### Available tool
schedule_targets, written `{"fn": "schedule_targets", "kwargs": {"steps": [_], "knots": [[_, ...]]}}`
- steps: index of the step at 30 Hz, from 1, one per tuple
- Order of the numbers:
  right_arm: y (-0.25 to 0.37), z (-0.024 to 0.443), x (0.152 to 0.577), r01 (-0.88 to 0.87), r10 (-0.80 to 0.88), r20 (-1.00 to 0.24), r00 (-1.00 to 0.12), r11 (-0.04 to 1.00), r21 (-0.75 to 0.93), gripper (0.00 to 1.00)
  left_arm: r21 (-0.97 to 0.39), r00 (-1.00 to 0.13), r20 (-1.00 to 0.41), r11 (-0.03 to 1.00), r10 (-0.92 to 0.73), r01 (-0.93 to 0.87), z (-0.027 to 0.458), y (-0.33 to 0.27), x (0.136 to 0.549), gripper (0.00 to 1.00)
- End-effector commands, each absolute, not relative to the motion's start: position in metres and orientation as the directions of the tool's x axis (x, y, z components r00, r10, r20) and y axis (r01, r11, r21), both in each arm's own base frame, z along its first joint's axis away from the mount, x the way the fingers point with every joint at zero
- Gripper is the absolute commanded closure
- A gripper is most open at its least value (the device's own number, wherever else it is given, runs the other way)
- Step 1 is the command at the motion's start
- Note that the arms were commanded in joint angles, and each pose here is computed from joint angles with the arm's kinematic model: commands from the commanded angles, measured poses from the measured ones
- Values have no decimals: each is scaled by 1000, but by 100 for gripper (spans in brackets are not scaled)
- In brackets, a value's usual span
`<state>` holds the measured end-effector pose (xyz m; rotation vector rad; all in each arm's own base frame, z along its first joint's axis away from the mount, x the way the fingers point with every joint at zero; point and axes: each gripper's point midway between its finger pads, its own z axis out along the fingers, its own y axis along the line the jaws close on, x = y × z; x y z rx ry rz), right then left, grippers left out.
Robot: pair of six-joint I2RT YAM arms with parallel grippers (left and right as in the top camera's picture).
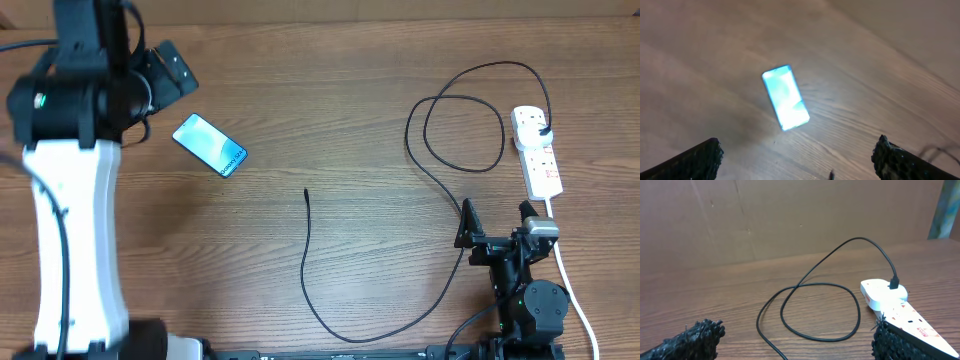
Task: Plug charger to phone and switch on socket
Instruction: 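Move the left gripper forward over the Galaxy phone, then lower the left gripper down onto the phone's screen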
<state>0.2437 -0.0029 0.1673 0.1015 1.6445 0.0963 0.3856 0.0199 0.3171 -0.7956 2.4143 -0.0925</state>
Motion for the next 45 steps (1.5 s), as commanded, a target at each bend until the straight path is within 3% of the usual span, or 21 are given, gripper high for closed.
{"fn": "schedule_targets", "kwargs": {"steps": [1,8,26,45], "knots": [[-3,168,244,7,117,-991,-67,993,117,0,-246,-543,-490,706,-682,-664,308,33,396,0],[-3,168,244,7,117,-991,-68,993,117,0,-142,-564,-384,650,-731,-746,247,35,414,0],[-3,168,244,7,118,-991,-68,993,117,0,61,-651,-218,656,-727,-752,129,31,440,0],[-3,168,244,7,117,-991,-67,993,117,0,-42,-657,-159,670,-737,-741,66,9,483,0]]}}
